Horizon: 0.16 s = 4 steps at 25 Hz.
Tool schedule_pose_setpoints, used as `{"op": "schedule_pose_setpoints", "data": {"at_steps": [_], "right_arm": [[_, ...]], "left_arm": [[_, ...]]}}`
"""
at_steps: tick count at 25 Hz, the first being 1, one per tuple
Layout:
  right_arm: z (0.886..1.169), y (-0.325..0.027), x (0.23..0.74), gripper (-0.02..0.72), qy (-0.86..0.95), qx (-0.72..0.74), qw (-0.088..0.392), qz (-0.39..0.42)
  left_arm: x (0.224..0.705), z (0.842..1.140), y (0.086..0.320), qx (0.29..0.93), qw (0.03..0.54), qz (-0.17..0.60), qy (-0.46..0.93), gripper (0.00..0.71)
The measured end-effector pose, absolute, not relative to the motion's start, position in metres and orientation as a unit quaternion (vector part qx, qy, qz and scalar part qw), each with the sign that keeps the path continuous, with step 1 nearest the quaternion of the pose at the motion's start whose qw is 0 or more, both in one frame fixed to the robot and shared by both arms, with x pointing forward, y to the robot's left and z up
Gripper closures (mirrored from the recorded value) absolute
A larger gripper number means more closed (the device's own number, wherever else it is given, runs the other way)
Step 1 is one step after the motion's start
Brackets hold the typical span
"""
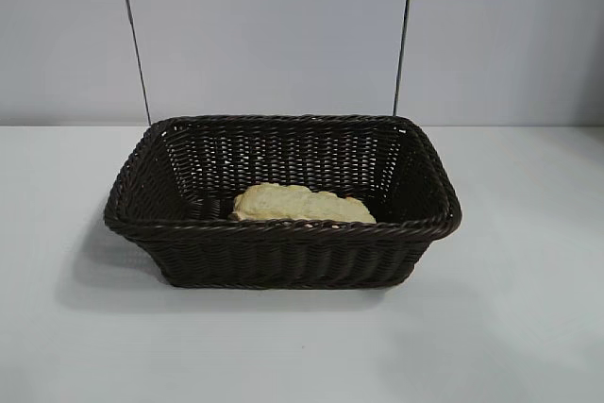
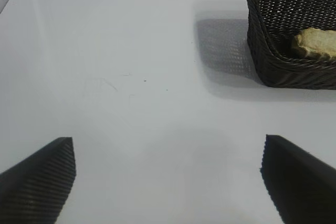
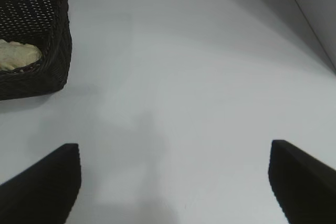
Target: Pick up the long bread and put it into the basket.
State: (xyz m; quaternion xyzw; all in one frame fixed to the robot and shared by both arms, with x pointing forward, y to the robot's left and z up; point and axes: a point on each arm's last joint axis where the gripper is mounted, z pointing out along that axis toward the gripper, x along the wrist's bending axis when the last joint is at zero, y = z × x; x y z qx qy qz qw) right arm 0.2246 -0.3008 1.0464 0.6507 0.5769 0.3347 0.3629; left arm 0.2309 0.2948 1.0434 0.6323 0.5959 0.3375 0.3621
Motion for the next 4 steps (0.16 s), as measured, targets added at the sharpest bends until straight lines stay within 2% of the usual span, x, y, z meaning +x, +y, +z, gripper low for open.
{"op": "schedule_pose_setpoints", "data": {"at_steps": [4], "right_arm": [[1.0462,-0.3008,0.2247,0.008,0.577,0.651,0.363,0.334]], "left_arm": [[0.2309,1.0434,0.2948,0.632,0.362,0.338,0.596,0.016]]}}
